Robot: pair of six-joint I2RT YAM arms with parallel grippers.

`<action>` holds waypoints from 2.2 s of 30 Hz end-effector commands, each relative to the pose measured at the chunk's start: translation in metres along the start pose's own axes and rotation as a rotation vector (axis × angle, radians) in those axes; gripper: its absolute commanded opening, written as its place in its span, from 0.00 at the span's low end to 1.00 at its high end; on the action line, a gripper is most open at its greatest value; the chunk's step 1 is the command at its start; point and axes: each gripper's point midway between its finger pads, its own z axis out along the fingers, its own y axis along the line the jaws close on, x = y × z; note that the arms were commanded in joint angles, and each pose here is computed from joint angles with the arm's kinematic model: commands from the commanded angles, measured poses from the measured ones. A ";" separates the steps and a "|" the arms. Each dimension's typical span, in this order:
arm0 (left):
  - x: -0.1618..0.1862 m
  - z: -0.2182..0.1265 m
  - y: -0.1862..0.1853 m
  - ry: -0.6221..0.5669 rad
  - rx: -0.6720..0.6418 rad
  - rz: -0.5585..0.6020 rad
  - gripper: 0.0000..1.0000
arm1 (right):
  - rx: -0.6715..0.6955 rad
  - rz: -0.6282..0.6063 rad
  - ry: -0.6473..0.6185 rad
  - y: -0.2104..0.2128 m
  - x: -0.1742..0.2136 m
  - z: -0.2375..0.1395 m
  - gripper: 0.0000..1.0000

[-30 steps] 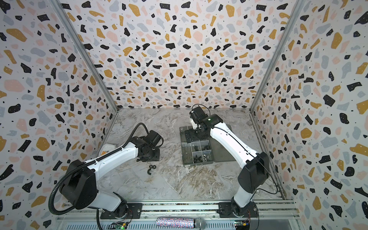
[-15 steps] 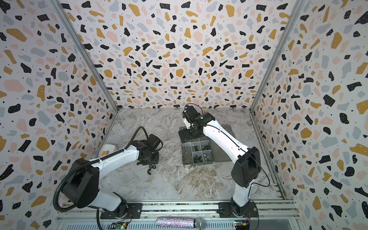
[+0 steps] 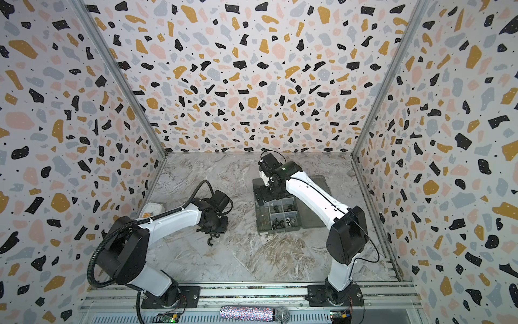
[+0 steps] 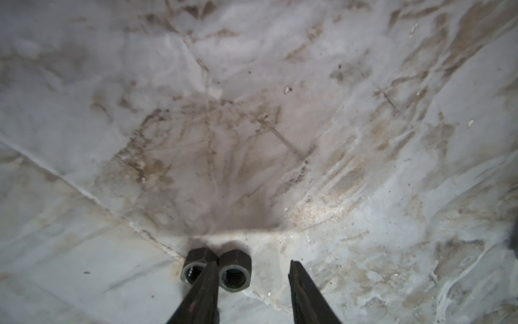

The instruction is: Sort the screws and nuts into containers

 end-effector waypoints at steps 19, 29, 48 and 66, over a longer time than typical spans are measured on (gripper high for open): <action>-0.003 0.017 -0.003 0.013 -0.030 0.044 0.41 | 0.022 0.045 -0.056 -0.021 0.023 -0.037 0.99; 0.006 0.010 0.007 0.005 -0.053 0.029 0.41 | 0.013 0.046 -0.065 -0.024 0.023 -0.038 0.99; 0.037 0.010 0.021 0.039 -0.045 0.001 0.41 | 0.007 0.042 -0.060 -0.023 0.026 -0.038 0.99; 0.029 0.011 0.014 0.047 -0.041 0.021 0.12 | 0.028 0.051 -0.066 -0.029 0.036 -0.045 0.99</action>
